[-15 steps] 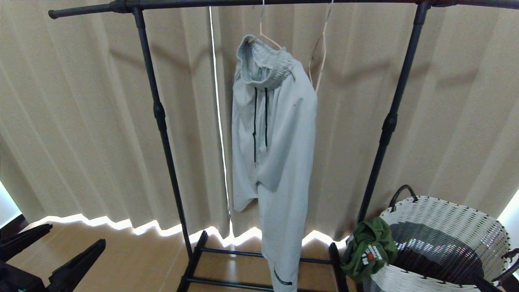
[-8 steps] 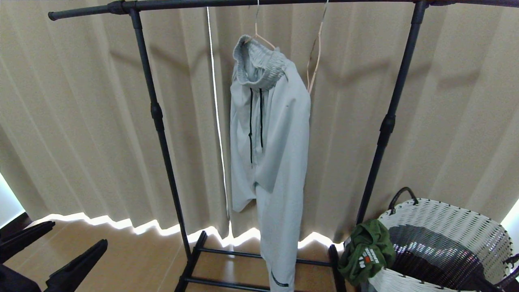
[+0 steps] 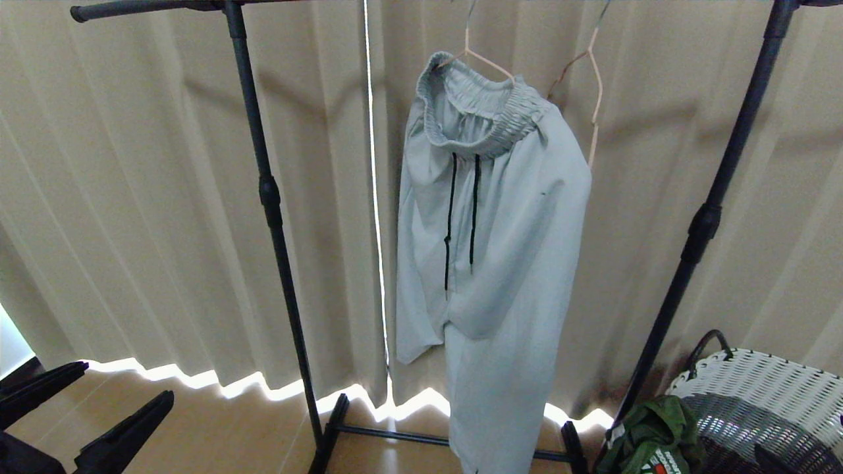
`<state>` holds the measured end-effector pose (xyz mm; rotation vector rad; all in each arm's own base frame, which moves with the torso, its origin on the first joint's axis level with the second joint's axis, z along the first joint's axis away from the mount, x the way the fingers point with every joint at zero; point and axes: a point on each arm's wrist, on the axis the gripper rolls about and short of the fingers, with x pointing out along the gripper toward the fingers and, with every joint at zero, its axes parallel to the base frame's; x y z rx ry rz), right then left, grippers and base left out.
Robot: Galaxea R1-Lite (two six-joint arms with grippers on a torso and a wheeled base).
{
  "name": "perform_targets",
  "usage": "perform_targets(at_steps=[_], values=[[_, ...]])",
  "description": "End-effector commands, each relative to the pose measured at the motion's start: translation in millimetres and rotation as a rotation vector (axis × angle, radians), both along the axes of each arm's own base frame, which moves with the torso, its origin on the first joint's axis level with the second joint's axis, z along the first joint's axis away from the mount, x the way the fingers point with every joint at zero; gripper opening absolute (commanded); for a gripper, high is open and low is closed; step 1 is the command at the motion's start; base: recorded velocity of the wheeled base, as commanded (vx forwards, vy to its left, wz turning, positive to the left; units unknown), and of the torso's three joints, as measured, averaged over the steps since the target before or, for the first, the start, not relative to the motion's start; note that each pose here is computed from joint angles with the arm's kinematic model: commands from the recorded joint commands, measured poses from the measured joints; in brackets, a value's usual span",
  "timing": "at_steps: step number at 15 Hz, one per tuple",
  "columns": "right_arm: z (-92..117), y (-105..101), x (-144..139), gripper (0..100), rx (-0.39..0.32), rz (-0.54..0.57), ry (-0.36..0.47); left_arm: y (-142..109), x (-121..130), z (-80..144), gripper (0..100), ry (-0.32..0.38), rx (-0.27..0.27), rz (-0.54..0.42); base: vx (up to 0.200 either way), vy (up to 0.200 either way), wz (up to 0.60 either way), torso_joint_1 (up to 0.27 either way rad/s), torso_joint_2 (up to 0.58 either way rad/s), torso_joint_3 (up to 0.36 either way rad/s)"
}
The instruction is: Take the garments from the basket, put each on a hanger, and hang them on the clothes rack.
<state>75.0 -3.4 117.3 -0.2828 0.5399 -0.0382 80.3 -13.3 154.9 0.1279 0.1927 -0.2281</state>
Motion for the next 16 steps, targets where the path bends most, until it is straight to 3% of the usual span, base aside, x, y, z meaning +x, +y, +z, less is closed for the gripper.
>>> perform_targets(at_steps=[1, 16], values=[[-1.9, 1.8, 4.7, 100, 0.0, 0.024, 0.033, -0.1, 0.3, -1.3, 100, 0.007, 0.002, -0.002, 0.0, 0.0, 0.0, 0.0, 0.0, 0.0], [-4.1, 1.0, 2.3, 100, -0.035, 0.028, 0.039, -0.1, -0.3, -0.5, 100, 0.001, 0.002, -0.002, 0.0, 0.0, 0.0, 0.0, 0.0, 0.0]])
